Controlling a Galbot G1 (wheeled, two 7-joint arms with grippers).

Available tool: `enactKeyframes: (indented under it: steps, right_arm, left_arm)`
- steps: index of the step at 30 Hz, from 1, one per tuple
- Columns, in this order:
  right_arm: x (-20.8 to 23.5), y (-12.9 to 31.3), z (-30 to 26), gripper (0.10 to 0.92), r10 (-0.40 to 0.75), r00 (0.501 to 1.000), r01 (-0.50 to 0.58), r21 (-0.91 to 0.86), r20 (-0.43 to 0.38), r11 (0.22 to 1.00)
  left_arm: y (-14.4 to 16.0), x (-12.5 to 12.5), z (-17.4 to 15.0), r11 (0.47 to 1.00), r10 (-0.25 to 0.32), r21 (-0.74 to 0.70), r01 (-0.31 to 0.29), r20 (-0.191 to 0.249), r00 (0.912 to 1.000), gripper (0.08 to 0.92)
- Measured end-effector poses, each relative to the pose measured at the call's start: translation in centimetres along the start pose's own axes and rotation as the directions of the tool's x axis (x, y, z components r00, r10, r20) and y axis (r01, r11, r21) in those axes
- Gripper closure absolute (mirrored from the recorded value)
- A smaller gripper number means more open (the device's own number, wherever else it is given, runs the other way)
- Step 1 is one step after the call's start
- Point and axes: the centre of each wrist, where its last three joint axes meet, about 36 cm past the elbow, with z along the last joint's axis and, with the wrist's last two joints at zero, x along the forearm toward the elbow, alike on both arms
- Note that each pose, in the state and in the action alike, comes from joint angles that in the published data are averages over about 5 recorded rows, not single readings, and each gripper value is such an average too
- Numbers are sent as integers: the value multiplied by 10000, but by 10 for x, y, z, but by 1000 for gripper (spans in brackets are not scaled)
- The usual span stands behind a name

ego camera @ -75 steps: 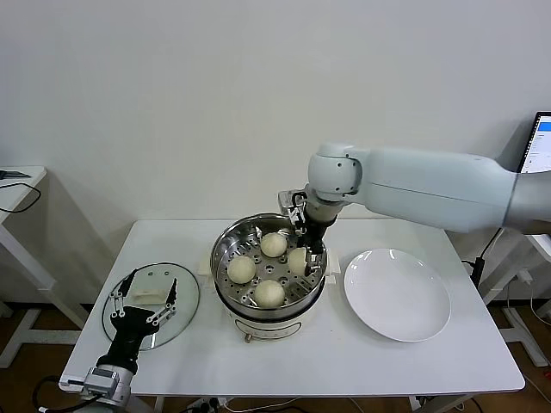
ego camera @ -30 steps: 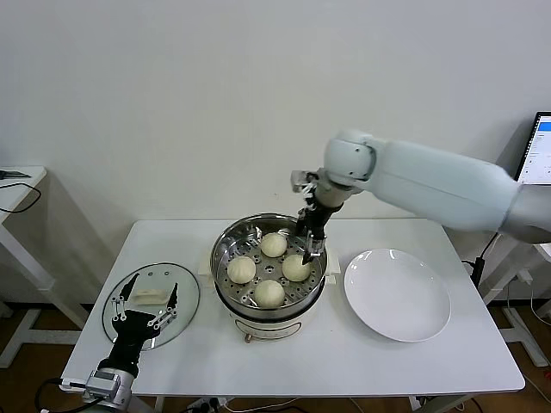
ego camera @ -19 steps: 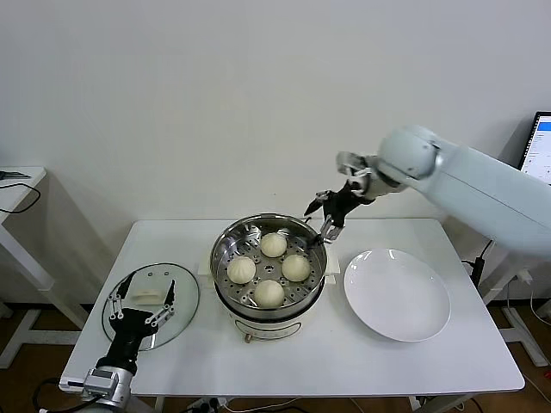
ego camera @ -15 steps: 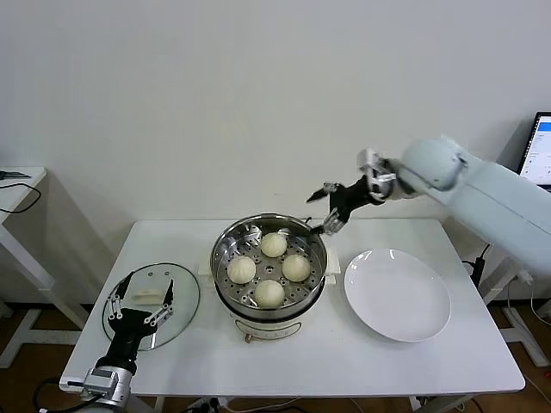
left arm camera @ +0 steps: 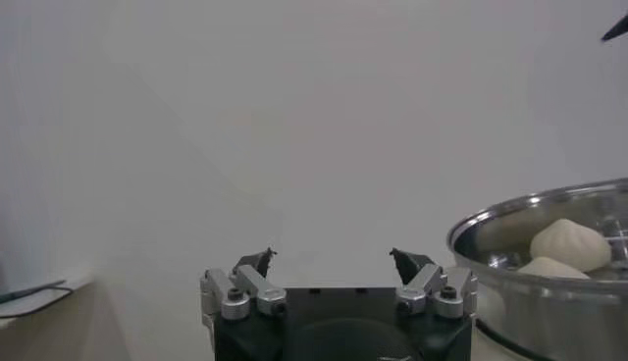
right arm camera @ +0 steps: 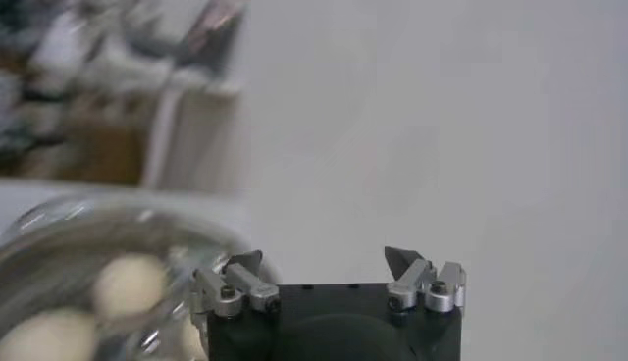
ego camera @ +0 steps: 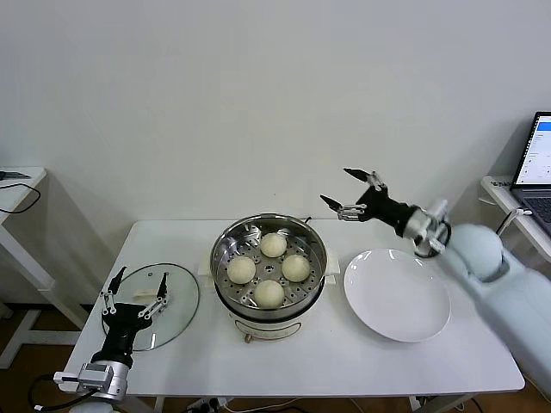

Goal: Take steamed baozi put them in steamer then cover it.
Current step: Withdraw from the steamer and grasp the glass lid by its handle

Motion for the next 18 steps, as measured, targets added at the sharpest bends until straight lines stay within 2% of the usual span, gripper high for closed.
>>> enactKeyframes:
  steps: [4,11,15,18]
  right_arm:
    - [29,37,31,200,1474,9878,-1437,-693,504,9872]
    - [76,106,74,200,3427,9367,-3261,-1780,718,9284]
    - [94,136,87,200,4259,9025,-4025,-2258,644,8871]
    - [103,151,92,200,4746,8782,-4476,-2470,600,8595]
  left_arm:
    - [1,-1,2,10000,11,-53,-11,111,9999,177]
    - [6,-4,6,9992,-116,-387,127,271,9996,177]
    - [9,-3,13,9930,-215,-1158,243,256,9994,177]
    - [14,-2,23,9734,-278,-2265,336,289,9992,177]
